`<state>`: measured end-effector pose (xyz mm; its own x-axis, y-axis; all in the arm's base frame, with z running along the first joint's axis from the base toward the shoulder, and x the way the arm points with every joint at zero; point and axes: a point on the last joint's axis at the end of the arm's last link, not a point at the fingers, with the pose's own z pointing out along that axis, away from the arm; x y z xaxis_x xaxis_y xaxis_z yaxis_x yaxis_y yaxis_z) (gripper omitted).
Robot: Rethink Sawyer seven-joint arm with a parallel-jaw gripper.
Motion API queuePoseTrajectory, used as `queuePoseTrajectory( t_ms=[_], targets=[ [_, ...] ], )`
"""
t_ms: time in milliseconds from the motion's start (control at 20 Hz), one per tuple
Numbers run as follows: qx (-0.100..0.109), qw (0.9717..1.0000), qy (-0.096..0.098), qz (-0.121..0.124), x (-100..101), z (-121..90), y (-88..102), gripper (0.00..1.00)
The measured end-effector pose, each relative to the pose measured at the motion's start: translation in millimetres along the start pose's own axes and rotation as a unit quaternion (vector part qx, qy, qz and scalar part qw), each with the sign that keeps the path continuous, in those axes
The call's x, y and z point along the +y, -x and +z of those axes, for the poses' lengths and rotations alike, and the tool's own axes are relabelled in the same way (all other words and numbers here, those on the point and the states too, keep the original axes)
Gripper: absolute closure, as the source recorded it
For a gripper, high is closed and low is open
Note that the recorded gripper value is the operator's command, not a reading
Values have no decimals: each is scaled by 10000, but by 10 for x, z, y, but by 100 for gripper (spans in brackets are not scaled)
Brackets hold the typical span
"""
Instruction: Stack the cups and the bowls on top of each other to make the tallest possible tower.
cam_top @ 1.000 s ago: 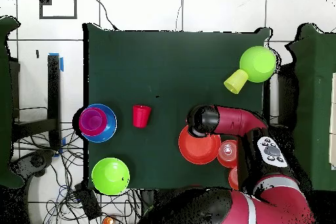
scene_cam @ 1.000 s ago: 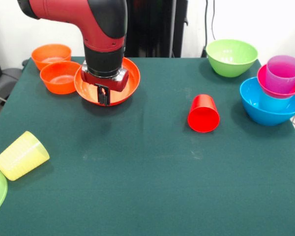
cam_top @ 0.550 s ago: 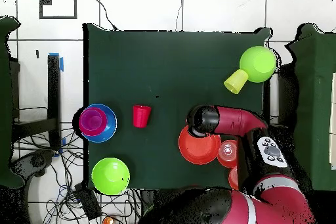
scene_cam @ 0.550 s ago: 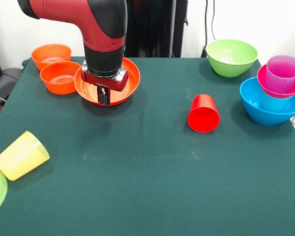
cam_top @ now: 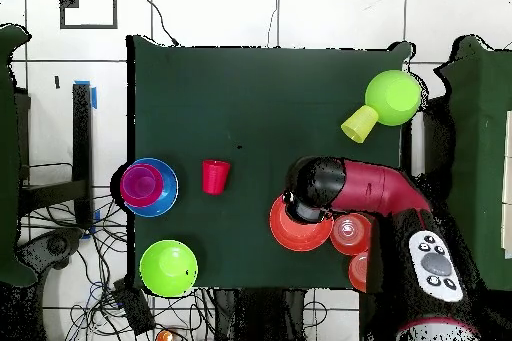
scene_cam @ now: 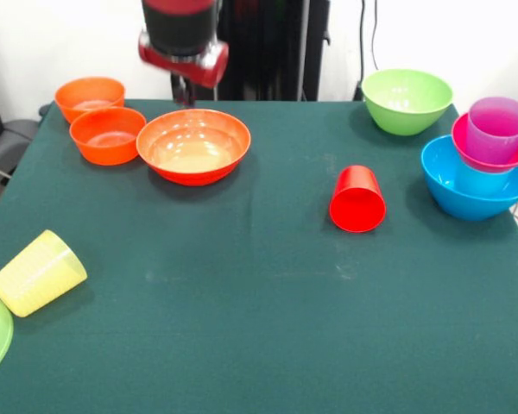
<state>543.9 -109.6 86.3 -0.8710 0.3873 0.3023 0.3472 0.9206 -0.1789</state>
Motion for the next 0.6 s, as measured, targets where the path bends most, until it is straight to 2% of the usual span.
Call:
queuePoseTrajectory(
  t_ms=[200, 400, 450, 600],
  targets=[
    [128, 9999, -62, 18, 20, -250, -75, 100],
    [69, 10000, -15, 34, 82, -368, -77, 100],
    [56, 10000, 3, 51, 84, -391, -73, 0],
    [60, 10000, 20, 64, 80, -393, -70, 0]
  ],
)
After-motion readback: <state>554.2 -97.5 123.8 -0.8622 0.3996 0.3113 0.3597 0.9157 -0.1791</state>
